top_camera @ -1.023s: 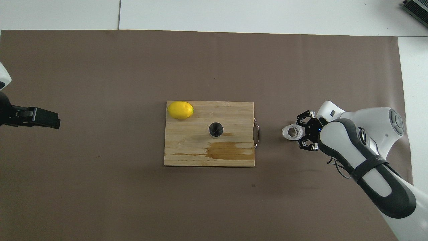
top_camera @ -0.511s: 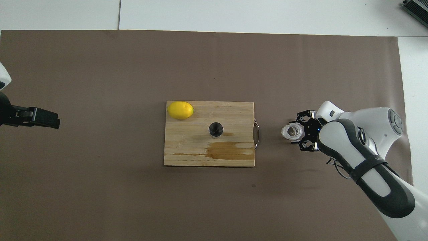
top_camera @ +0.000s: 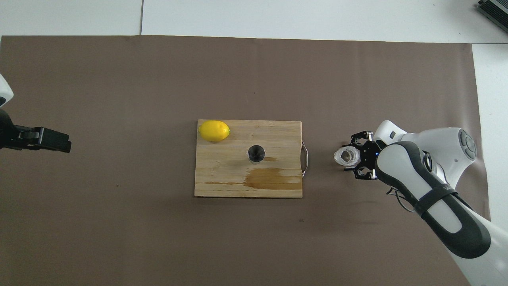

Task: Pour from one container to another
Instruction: 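Close the right gripper around the small white cup, then lift the white cup with the right gripper and carry it over the steel cup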

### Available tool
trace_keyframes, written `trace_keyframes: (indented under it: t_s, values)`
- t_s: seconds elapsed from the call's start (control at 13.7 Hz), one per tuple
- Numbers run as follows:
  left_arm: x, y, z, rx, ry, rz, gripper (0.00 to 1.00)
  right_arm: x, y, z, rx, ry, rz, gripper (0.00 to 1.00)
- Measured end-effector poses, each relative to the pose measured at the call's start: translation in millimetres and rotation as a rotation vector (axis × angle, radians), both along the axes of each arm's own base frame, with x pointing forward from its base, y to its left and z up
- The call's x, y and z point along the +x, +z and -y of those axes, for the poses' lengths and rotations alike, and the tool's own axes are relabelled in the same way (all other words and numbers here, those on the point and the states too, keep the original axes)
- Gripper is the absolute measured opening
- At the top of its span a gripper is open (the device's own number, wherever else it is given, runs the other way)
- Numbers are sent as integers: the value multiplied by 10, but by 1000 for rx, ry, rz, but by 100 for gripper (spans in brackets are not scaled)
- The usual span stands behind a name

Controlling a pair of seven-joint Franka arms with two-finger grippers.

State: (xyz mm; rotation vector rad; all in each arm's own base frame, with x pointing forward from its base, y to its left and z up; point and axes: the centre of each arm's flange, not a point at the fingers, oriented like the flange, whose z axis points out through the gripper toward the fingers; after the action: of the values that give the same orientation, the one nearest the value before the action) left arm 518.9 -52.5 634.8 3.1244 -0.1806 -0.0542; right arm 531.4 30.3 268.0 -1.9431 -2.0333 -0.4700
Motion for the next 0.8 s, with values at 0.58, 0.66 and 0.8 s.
trace_keyframes:
  t_s: [0.58,0.66,0.8]
  values:
    - [0,0,0,0,0,0,100,91,144,-13,3,-7,30,50]
    - [0,0,0,0,0,0,100,129,206,-45,7,-15,39,50]
    - [0,0,0,0,0,0,100,200,351,-167,18,-46,44,49]
